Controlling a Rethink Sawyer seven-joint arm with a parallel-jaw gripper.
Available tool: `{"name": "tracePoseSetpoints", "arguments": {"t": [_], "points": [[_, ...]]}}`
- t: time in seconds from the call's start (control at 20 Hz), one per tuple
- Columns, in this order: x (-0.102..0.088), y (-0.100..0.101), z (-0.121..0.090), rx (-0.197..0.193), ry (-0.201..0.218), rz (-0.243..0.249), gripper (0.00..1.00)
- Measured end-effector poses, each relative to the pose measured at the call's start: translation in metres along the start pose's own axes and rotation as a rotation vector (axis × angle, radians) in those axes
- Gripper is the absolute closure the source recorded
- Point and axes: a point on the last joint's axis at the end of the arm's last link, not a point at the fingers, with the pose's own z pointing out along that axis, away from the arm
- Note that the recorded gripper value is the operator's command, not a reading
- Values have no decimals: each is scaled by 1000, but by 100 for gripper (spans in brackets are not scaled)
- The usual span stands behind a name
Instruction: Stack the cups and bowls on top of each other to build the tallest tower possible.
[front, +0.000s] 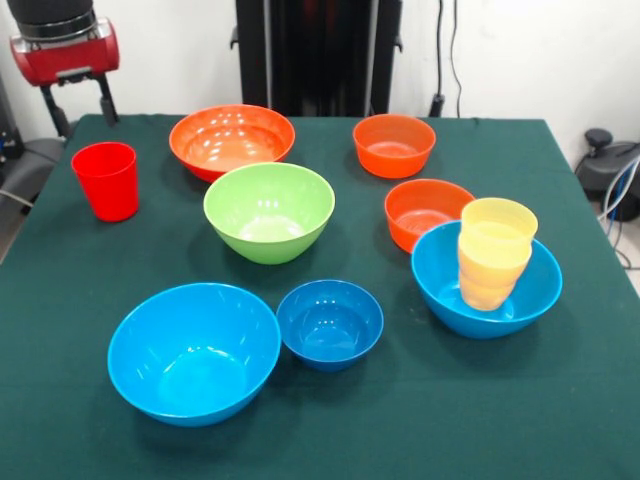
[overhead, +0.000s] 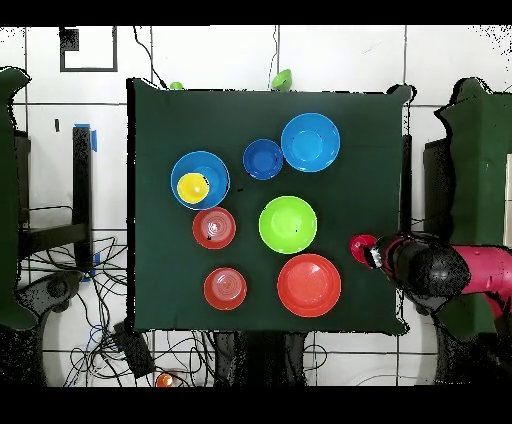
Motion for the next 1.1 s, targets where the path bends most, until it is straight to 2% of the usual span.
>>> {"name": "tracePoseSetpoints", "arguments": {"t": [0.4, 0.65, 0.8, 1.1], "points": [[-3, 12, 19, -57, -19, -4, 0], [-4, 12, 28, -61, -23, -26, 0], [-5, 8, 37, -53, -28, -70, 0], [-9, 2, 42, -45, -36, -125, 0]]}}
